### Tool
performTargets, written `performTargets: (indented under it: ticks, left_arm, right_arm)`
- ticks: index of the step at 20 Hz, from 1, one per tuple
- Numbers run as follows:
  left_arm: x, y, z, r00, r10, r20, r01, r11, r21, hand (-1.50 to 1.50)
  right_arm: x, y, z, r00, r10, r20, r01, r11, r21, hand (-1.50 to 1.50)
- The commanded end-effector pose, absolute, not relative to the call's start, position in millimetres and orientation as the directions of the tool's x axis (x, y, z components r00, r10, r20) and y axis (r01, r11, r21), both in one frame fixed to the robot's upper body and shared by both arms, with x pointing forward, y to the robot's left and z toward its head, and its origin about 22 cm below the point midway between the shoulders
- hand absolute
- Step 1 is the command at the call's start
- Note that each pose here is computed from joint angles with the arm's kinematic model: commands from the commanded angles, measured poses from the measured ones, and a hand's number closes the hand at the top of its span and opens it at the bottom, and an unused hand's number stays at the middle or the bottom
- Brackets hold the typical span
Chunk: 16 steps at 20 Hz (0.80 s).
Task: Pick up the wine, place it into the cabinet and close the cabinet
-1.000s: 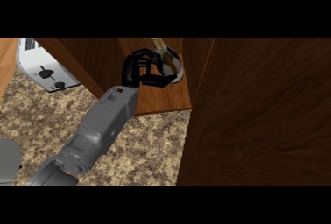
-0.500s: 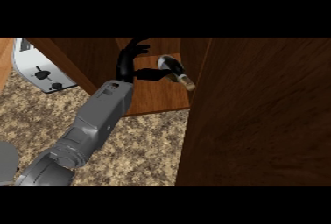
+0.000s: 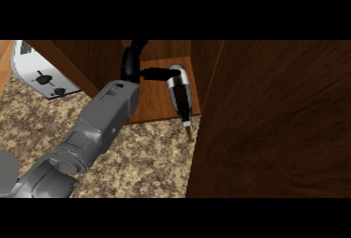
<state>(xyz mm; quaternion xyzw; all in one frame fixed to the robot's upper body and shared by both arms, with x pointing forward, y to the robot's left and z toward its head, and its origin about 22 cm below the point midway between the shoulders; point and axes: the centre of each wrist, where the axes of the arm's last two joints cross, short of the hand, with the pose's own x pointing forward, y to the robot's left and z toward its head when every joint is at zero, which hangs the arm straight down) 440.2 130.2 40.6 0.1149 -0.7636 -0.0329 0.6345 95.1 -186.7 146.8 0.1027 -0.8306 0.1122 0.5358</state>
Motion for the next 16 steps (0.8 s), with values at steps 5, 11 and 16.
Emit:
performTargets:
  ticks: [5,11,16]
  left_arm:
    - [444,121,53,-0.256,0.011,0.967,-0.014,1.000,-0.015,1.50]
    - [445,112,59,-0.303,0.108,0.947,0.102,0.991,-0.081,1.50]
    - [449,87,82,-0.247,0.164,0.955,0.193,0.974,-0.117,-1.50]
  right_arm:
    - [80,-192,167,-0.386,-0.118,0.915,-0.309,0.951,-0.007,-1.50]
    - [73,-197,177,-0.371,-0.130,0.919,-0.306,0.952,0.010,-1.50]
    - [76,-199,182,-0.392,-0.121,0.912,-0.284,0.959,0.004,-1.50]
